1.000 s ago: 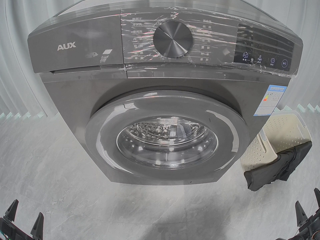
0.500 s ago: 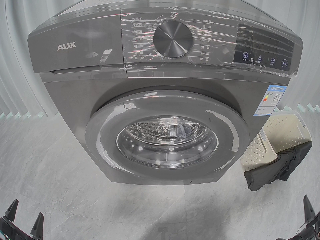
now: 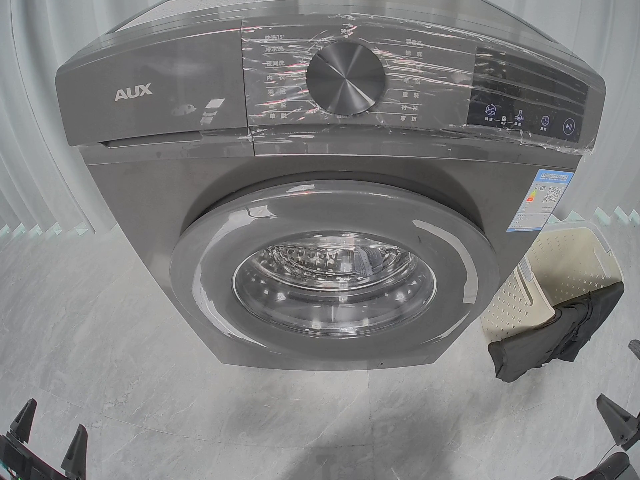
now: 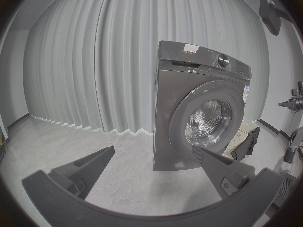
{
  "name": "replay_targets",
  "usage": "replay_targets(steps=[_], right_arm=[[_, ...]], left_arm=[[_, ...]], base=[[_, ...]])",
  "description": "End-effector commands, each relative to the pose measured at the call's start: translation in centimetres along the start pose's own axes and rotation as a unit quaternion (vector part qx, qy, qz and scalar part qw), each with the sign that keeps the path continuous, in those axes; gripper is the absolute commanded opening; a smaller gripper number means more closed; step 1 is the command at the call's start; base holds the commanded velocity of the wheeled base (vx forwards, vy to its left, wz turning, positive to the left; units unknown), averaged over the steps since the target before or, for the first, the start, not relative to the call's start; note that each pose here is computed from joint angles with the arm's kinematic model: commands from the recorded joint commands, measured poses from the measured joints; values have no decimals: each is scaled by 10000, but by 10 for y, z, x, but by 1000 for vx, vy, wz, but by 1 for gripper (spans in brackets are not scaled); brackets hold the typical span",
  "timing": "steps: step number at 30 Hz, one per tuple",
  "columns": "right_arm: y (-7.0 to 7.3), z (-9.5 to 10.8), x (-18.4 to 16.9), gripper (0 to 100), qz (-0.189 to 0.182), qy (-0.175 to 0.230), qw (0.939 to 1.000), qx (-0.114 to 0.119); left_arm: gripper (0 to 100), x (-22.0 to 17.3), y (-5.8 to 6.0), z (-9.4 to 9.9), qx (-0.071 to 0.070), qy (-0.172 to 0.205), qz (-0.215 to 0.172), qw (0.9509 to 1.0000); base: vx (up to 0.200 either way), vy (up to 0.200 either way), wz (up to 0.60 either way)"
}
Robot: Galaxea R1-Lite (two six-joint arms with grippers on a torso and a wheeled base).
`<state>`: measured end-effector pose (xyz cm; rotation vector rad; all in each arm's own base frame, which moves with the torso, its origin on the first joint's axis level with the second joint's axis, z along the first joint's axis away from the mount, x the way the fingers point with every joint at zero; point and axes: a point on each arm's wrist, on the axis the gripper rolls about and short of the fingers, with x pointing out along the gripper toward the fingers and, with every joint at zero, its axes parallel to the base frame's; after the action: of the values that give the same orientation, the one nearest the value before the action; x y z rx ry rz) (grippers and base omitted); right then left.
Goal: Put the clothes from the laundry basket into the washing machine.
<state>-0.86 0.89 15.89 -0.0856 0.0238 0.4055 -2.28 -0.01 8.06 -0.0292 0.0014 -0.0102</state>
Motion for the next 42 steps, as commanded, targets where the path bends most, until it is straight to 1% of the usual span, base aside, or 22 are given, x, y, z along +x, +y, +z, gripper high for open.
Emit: replay_targets(steps=[1, 3, 4, 5, 6, 8, 9, 10, 13, 15, 17, 18, 19, 22, 25, 26, 30, 42], right_arm=[[-21, -3, 72, 100, 1226, 1261, 9833, 473], [-23, -1, 84, 100, 1256, 1303, 9821, 521], [-23, -1, 84, 100, 1256, 1303, 9821, 521], [-26, -1, 98, 100, 1130, 1389, 9816, 658], [-25, 0, 104, 100, 1155, 1410, 9807, 710], [-21, 3, 115, 100, 1245, 1427, 9782, 855], [-20, 4, 118, 100, 1224, 1438, 9777, 916], [-18, 6, 125, 100, 1152, 1455, 9769, 1063], [-10, 10, 139, 100, 1093, 1460, 9754, 1238], [-6, 12, 149, 100, 963, 1452, 9758, 1322], [-4, 13, 154, 100, 889, 1432, 9766, 1337], [-2, 12, 166, 100, 761, 1403, 9779, 1352], [-1, 11, 171, 100, 726, 1370, 9788, 1337], [-2, 10, 183, 100, 675, 1226, 9818, 1281], [-2, 10, 183, 100, 675, 1226, 9818, 1281], [-2, 11, 197, 100, 566, 1029, 9852, 1251], [-2, 9, 205, 100, 565, 1051, 9850, 1244], [-2, 15, 218, 100, 591, 977, 9855, 1254]], left_arm=[[100, 0, 0, -4, 0, -14, -3, 10000], [100, 0, 0, -4, 0, -14, -3, 10000], [100, 0, 0, -4, 0, -14, -3, 10000], [100, 0, 0, -4, 0, -14, -11, 10000], [100, 0, 0, -4, 0, -14, -11, 10000], [100, 0, 0, -4, 0, -14, -11, 10000], [100, 0, 0, -4, 0, -14, -11, 10000], [100, 0, 0, -4, 0, -14, -11, 10000], [100, 0, 0, -4, -8, -14, -11, 10000], [100, 0, 0, -4, 0, -14, -3, 10000], [100, 0, 0, -4, 0, -14, -3, 10000], [100, 0, 0, -4, -8, -14, -3, 10000], [100, 0, 0, -4, -8, -14, -3, 10000], [100, 0, 0, -4, -8, -14, -3, 10000], [100, 0, 0, -4, -8, -14, -3, 10000], [100, 0, 0, -4, -8, -14, -3, 10000], [100, 0, 0, -4, -8, -14, -3, 10000], [100, 0, 0, -4, -8, -14, -3, 10000]], base=[[0, 0, 0], [0, 0, 0], [0, 0, 0], [0, 0, 0], [0, 0, 0], [0, 0, 0], [0, 0, 0], [0, 0, 0], [0, 0, 0], [0, 0, 0], [0, 0, 0], [0, 0, 0], [0, 0, 0], [0, 0, 0], [0, 0, 0], [0, 0, 0], [0, 0, 0], [0, 0, 0]])
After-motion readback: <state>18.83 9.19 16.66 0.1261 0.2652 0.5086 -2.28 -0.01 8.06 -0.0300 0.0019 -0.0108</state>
